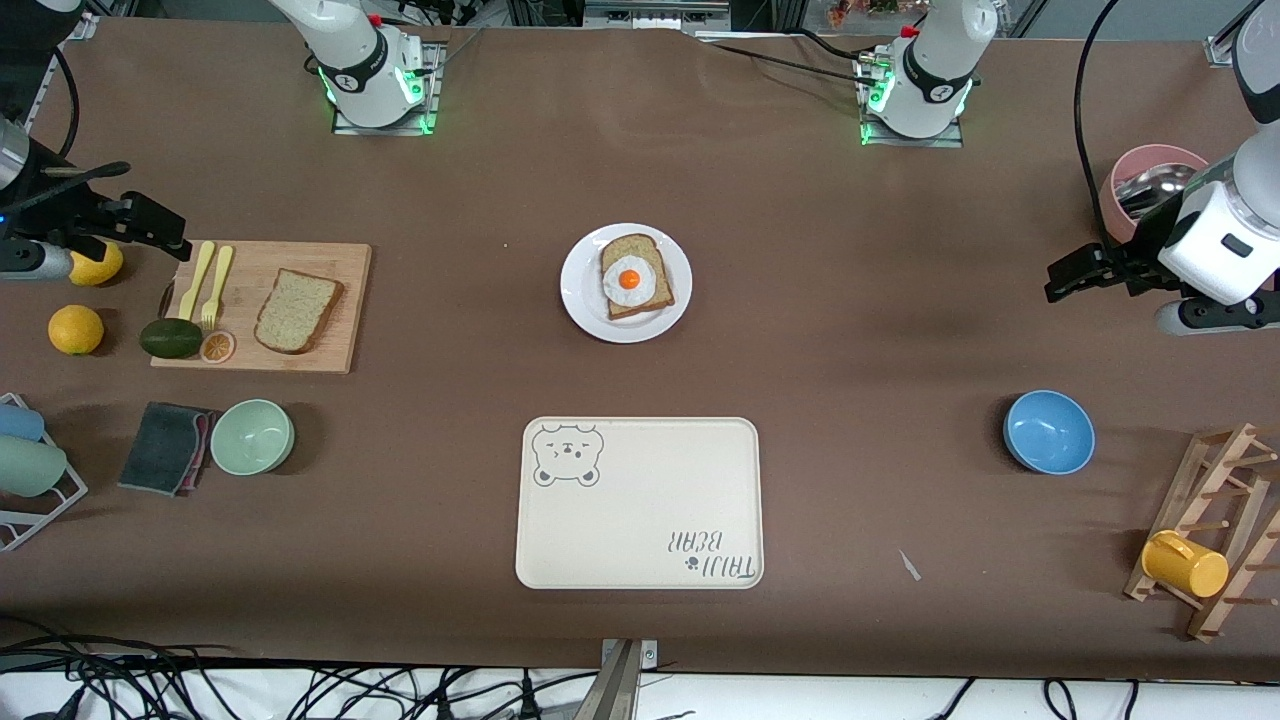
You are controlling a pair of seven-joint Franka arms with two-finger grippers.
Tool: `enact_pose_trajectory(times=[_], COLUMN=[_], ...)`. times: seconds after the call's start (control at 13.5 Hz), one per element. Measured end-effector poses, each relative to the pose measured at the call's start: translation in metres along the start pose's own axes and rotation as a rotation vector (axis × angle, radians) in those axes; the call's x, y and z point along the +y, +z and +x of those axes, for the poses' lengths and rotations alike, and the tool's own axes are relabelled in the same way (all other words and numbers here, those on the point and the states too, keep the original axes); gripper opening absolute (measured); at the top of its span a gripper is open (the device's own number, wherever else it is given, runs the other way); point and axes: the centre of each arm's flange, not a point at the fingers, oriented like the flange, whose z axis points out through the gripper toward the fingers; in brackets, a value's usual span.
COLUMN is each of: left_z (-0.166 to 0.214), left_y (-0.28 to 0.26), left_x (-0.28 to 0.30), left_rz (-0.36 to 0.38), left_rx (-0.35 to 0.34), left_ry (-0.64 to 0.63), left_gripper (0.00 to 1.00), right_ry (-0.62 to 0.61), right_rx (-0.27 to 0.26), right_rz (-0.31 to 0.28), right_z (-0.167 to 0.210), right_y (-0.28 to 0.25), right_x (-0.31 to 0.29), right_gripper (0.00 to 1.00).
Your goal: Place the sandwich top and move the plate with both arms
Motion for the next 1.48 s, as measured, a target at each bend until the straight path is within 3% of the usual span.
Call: enact_pose_trajectory(times=[1.48], left_z=[0.0005], left_y=[-0.0039], left_x=[-0.0010], left_rz=[-0.001], left_rx=[0.008], left_ry=[-0.002], left_gripper=[1.00], right_ry=[0.001], right_rx=[-0.010], right_rz=[0.000], right_z=[-0.0003], right_y=[0.0046], right_x=[0.0011], right_gripper=[1.00])
